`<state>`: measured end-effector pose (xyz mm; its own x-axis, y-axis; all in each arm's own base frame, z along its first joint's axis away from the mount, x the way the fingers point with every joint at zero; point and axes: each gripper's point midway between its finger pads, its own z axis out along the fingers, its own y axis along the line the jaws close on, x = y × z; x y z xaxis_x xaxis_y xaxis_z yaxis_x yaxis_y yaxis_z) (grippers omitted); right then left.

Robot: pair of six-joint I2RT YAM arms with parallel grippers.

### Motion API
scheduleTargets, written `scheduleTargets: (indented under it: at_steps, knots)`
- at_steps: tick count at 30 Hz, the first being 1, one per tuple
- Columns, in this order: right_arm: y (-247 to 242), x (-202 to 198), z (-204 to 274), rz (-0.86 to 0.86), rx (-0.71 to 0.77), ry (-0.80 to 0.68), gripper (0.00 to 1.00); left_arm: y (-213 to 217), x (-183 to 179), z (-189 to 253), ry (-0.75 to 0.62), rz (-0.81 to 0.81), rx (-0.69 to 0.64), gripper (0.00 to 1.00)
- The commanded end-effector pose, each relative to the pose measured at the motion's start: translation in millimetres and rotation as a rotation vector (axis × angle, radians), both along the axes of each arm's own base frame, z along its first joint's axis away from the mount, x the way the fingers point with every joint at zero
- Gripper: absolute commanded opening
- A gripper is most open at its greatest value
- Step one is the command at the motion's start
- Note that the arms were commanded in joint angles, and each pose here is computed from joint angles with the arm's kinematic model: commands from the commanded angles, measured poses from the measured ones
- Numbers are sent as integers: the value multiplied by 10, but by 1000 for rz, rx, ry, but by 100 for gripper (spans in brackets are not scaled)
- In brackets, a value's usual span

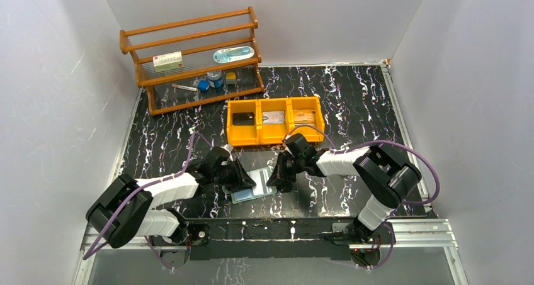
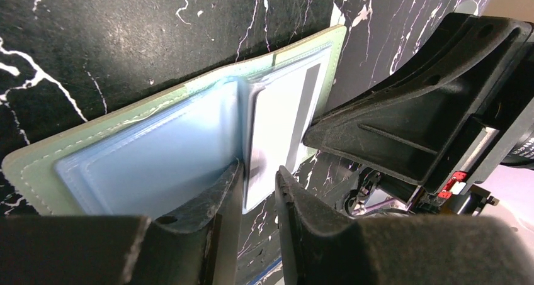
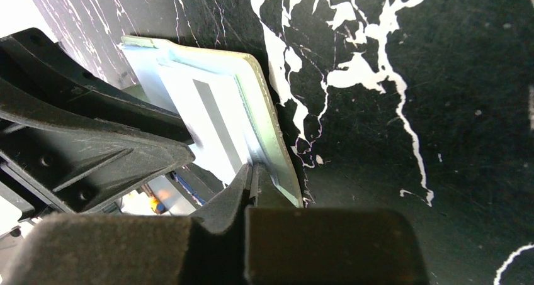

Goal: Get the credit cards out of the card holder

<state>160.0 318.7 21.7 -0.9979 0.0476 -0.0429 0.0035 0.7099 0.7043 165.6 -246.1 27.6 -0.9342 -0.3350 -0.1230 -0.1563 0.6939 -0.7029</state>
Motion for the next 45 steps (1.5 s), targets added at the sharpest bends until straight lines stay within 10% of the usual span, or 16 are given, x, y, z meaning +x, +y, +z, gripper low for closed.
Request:
scheduleTargets:
  at_steps: [1, 20, 45]
  knots:
    - [-138, -58, -250, -8, -101, 27, 0, -79, -37, 43, 2, -27, -58, 22]
    - [-138, -82, -285, -4, -102, 41, 0, -219, 0, 356, -62, -36, -200, 10]
    - [-136, -66, -292, -12, -108, 44, 0, -100, 8, 310, -25, -12, -83, 28]
